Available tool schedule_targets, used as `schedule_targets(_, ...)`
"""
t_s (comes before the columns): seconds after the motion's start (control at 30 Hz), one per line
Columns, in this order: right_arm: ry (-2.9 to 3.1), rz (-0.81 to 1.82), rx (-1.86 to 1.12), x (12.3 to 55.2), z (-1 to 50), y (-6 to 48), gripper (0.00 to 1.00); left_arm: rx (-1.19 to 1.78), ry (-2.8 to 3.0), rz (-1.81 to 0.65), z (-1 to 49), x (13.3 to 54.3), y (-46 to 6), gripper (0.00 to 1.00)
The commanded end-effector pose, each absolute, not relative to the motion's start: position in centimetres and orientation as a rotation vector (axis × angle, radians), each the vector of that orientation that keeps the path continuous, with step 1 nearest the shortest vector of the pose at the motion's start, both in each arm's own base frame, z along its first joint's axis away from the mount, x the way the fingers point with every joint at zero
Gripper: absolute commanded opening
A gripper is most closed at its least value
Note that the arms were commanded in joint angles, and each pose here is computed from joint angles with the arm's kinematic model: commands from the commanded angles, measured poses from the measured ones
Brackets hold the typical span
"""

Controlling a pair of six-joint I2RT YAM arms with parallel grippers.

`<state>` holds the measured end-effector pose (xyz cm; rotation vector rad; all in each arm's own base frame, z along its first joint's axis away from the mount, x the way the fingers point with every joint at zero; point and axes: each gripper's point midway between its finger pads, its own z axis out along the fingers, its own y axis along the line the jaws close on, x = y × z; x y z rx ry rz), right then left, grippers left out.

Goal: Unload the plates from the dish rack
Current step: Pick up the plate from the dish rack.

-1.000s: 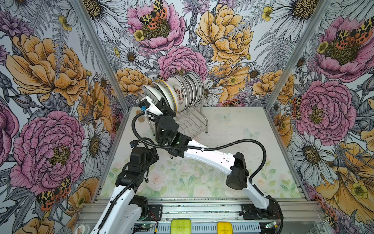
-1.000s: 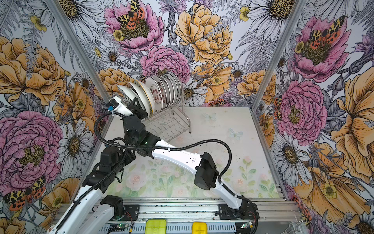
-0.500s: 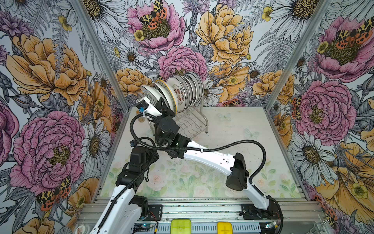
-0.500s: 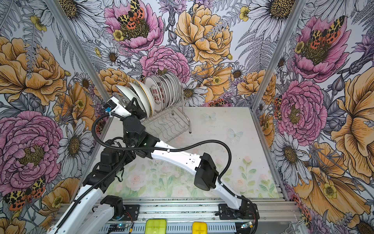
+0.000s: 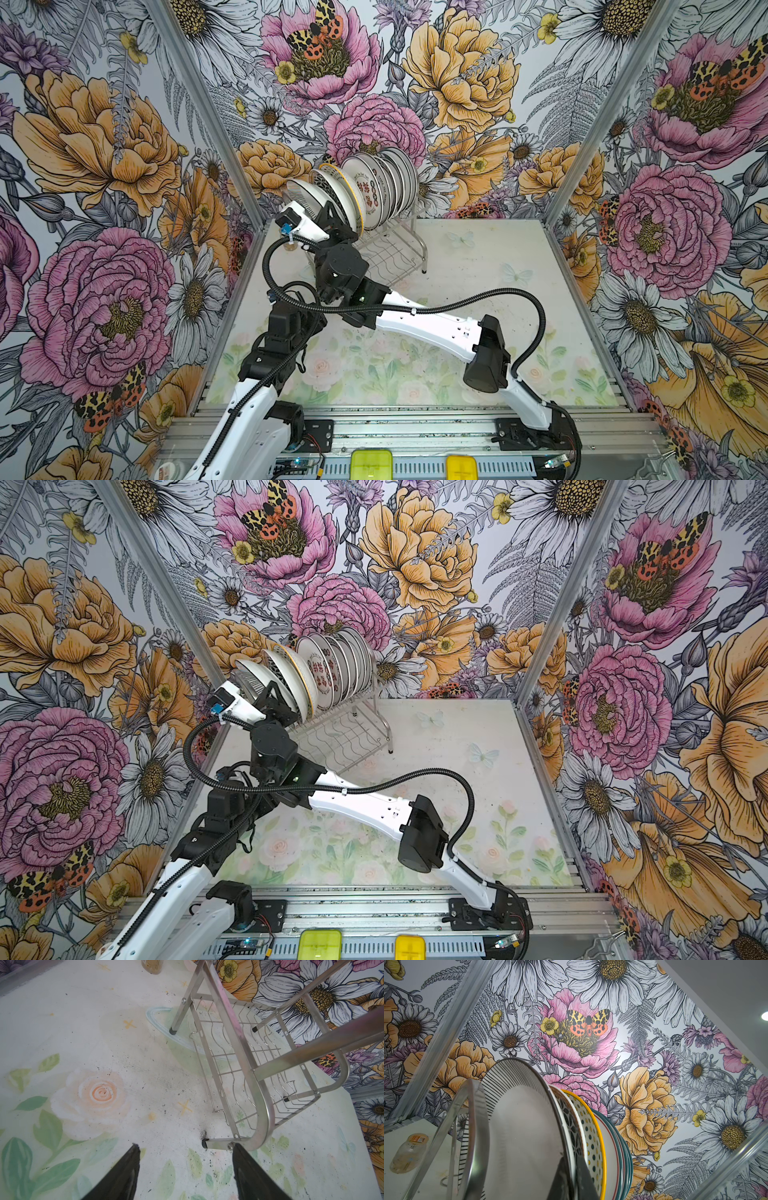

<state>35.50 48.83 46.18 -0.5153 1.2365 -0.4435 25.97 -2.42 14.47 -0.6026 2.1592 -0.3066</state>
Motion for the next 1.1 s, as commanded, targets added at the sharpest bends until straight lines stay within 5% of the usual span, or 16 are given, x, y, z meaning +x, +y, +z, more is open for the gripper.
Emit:
schedule_targets(0.0,1.134,-0.297,-0.392,33.1,51.3,48.0,0.0,-0.612,2.14,-0.322,14.6,26.2,-2.4,0.71)
schedule_targets(1.07,1.009,-0.283,-0.084,31.2,56.3,41.8,0.0,-0.618,2.129,-0.324,15.0,26.5,-2.3,0.7)
